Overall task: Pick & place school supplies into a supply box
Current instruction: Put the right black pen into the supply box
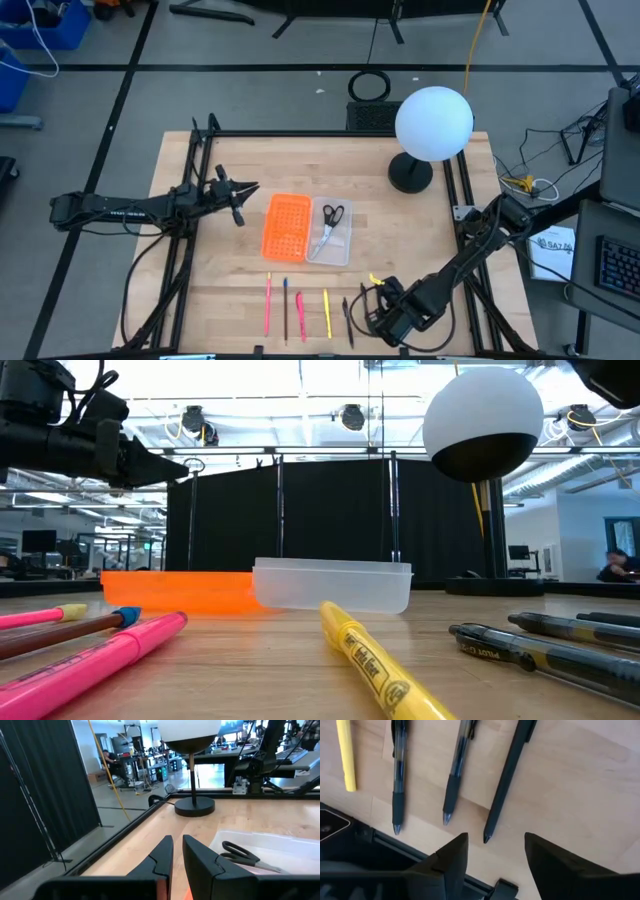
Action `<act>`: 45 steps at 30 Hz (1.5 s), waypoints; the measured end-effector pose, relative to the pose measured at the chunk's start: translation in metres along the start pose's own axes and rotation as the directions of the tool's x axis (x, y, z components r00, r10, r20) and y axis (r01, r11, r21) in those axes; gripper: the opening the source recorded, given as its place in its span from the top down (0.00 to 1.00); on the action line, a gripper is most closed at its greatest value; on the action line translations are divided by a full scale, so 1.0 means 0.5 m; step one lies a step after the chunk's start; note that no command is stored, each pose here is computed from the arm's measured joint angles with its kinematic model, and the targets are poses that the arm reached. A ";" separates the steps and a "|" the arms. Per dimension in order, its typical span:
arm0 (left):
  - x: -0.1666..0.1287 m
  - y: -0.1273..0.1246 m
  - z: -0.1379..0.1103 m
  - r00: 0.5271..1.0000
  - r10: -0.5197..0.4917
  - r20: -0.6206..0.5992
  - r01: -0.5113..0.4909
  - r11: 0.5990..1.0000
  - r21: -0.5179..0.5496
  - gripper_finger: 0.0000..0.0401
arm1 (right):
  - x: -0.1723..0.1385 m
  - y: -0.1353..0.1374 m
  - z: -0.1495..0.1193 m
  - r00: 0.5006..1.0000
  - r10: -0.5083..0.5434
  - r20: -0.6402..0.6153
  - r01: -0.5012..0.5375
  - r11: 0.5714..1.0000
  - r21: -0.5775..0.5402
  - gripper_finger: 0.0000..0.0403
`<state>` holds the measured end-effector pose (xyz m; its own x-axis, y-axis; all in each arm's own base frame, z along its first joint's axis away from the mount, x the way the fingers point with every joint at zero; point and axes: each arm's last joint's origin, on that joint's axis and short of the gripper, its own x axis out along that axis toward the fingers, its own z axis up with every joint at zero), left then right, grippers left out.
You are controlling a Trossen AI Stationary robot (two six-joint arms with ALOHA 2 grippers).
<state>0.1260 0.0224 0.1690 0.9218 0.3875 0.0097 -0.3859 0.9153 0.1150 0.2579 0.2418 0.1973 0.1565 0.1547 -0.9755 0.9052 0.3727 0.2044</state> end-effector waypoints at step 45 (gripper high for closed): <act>0.000 -0.003 -0.011 0.998 -0.040 -0.055 0.038 0.999 -0.037 0.87 | 0.185 -0.017 0.050 0.946 -0.321 -0.048 0.311 0.939 -0.144 0.85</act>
<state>0.1262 0.0214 0.1632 0.9331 0.3562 -0.0494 -0.3519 0.9328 0.0784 0.2747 0.2301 0.1033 -0.1614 0.0708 -0.9843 0.8423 0.5297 -0.1000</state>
